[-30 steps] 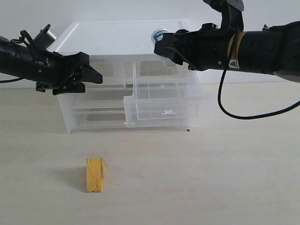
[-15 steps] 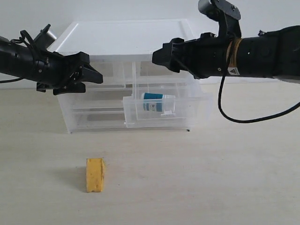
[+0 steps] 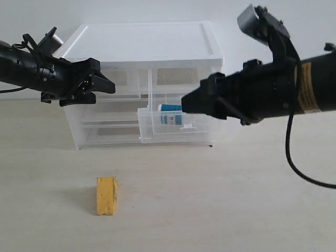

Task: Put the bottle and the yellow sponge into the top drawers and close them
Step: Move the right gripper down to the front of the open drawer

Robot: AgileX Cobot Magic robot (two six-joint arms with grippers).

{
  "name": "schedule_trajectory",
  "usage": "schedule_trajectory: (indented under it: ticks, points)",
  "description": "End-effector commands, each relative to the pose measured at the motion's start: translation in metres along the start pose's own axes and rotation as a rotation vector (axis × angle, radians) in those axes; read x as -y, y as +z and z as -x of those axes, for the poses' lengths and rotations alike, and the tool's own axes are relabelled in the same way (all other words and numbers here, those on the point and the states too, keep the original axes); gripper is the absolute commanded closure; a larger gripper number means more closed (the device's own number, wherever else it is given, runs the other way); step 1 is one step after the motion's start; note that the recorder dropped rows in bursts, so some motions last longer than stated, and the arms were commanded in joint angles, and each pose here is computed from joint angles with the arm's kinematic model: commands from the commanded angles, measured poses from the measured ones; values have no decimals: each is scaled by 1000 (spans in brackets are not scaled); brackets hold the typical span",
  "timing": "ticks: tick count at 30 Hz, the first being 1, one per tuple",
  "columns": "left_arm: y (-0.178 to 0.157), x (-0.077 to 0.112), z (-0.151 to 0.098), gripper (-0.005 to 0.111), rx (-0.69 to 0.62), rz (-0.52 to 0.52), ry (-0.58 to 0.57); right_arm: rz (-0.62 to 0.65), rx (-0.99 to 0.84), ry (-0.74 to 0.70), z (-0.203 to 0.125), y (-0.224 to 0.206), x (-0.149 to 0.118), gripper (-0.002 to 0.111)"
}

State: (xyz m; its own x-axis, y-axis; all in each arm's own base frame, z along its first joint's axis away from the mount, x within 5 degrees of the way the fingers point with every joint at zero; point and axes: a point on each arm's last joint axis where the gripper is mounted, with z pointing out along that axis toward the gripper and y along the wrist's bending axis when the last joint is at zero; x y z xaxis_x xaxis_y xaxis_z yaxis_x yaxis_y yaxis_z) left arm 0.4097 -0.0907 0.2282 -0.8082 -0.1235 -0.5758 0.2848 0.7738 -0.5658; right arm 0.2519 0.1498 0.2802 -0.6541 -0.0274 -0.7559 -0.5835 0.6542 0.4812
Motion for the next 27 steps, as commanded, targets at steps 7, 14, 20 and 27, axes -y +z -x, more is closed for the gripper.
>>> schedule_trajectory:
  ticks: [7,14,20,27]
  points:
    - [-1,-5,8,46,76,48,-3,-119,-42,-36,-26,12,19,57]
    - [-1,-5,8,46,76,48,-3,-238,-65,-47,-40,40,26,57]
    - [-1,-5,9,46,79,51,-3,-211,-47,-39,-32,51,22,57]
    - [-1,-5,9,46,79,51,-3,-214,38,-65,-4,50,15,57]
